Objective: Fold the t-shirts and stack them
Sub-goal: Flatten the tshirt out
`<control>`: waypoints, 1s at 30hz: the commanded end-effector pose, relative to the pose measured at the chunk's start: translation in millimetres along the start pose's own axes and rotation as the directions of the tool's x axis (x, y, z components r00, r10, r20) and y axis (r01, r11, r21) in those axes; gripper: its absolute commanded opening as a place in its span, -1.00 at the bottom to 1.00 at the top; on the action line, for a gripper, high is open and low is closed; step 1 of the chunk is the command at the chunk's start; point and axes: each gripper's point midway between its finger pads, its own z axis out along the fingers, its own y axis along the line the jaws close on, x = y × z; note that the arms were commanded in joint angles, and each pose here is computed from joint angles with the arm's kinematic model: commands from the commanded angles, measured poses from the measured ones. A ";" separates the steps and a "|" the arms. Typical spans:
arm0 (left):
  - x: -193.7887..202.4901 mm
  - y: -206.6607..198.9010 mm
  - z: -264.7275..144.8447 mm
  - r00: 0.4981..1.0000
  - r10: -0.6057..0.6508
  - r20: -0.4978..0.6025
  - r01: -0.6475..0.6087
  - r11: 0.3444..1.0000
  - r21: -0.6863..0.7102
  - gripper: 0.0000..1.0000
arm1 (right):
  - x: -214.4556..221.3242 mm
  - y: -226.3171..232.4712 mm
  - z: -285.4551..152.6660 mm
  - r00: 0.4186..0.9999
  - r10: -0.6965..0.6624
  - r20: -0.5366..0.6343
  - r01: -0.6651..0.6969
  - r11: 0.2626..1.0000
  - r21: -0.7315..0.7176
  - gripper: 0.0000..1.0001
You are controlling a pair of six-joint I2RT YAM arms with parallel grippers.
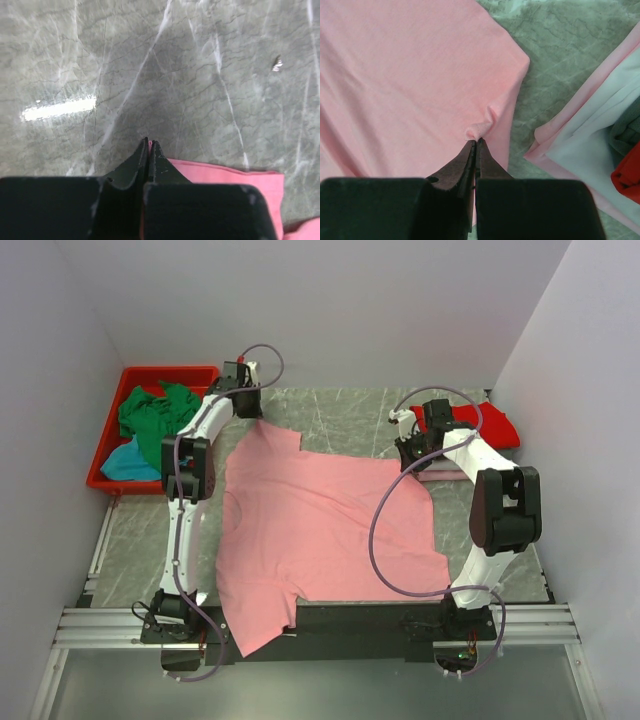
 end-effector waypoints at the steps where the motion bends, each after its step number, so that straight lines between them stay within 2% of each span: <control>1: -77.6 -23.9 -58.4 0.978 0.016 0.206 -0.022 0.999 0.027 -0.99 | -30.1 -4.0 -28.8 0.995 -0.025 0.092 0.022 0.999 0.034 -1.00; 10: -116.2 -41.7 -121.3 0.944 0.019 0.330 -0.036 0.998 0.043 -0.99 | -42.1 0.6 -50.6 0.991 -0.068 0.115 0.064 0.997 0.032 -1.00; 14: -132.2 -51.7 -160.9 0.919 0.029 0.394 -0.053 0.997 0.050 -0.99 | -55.3 4.7 -80.3 0.982 -0.103 0.161 0.094 0.994 0.063 -1.00; 25: -145.3 -69.4 -233.2 0.883 0.023 0.469 -0.064 0.995 0.072 -0.99 | -93.5 32.0 -155.2 0.936 -0.174 0.305 0.148 0.983 0.106 -1.00; 27: -157.2 -76.4 -265.7 0.856 0.019 0.517 -0.069 0.995 0.078 -0.99 | -99.0 38.0 -172.1 0.931 -0.188 0.313 0.161 0.981 0.110 -1.00; 29: -169.6 -82.3 -298.9 0.819 0.016 0.573 -0.072 0.995 0.075 -0.99 | -123.2 43.6 -211.4 0.896 -0.238 0.376 0.190 0.969 0.159 -1.00; 30: -179.5 -90.8 -336.9 0.779 0.012 0.627 -0.082 0.993 0.083 -0.99 | -126.0 48.0 -224.5 0.892 -0.243 0.382 0.193 0.967 0.163 -1.00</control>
